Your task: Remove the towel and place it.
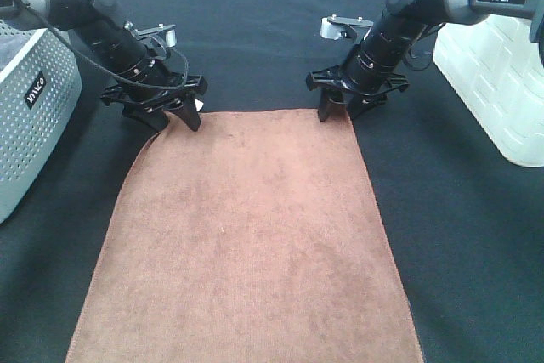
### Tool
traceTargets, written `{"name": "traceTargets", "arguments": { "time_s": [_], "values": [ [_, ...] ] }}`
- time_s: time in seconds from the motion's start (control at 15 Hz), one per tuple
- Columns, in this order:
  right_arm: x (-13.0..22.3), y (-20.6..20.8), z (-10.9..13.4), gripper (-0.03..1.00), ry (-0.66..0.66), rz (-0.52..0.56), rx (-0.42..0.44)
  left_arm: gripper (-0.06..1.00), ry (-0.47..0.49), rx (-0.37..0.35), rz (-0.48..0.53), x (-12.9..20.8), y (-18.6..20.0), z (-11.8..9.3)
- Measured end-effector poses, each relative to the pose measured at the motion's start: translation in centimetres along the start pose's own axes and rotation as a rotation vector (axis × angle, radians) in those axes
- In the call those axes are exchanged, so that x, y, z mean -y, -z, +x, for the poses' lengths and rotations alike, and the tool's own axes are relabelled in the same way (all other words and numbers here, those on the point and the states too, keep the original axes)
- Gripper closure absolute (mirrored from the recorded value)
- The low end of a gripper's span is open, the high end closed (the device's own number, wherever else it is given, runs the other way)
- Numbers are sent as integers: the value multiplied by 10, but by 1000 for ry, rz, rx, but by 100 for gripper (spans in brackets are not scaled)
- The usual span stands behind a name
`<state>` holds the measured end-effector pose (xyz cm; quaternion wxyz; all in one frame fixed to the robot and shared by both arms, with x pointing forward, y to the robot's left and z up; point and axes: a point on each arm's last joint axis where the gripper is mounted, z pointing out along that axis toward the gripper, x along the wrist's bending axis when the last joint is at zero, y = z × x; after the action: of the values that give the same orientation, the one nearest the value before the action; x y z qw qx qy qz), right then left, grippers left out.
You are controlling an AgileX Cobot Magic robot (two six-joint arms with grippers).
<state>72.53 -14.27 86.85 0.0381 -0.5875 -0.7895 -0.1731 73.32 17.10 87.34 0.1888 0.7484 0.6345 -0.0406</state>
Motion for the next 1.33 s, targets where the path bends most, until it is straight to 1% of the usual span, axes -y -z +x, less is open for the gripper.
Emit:
{"name": "traceTargets", "arguments": {
  "time_s": [0.07,0.13,0.2,0.27,0.33,0.4,0.47,0.53,0.8,0.87,1.07,1.2,1.27,1.33],
  "values": [
    [0,0,0,44,0,0,0,39,0,0,0,0,0,0],
    [0,0,-1,52,6,-1,9,43,-3,-4,0,0,0,0],
    [0,-1,-1,60,4,1,9,50,-7,-11,1,0,0,1],
    [0,-2,-1,70,-2,3,9,58,-8,-16,4,1,-1,2],
    [1,-3,-2,81,-9,6,9,70,-13,-25,7,1,-2,3],
    [1,-4,-2,94,-12,7,8,87,-19,-33,9,1,-3,4],
    [1,-4,-2,96,-12,7,8,93,-26,-40,11,1,-3,4],
    [1,-4,-2,96,-12,7,8,94,-31,-42,11,1,-3,4],
    [-1,-1,-1,96,-9,-11,13,94,-54,-57,6,-2,-1,2],
    [-2,0,0,96,-2,-29,21,94,-61,-58,-10,-6,1,0],
    [-10,11,0,96,19,-111,54,94,-76,-58,-82,-19,11,-3],
    [-20,20,-1,96,50,-177,88,94,-88,-64,-169,-31,19,-6],
    [-30,29,-1,96,74,-236,115,94,-98,-73,-209,-36,23,-6],
    [-33,33,-1,96,82,-262,127,94,-107,-82,-248,-41,27,-7]
  ]
}}
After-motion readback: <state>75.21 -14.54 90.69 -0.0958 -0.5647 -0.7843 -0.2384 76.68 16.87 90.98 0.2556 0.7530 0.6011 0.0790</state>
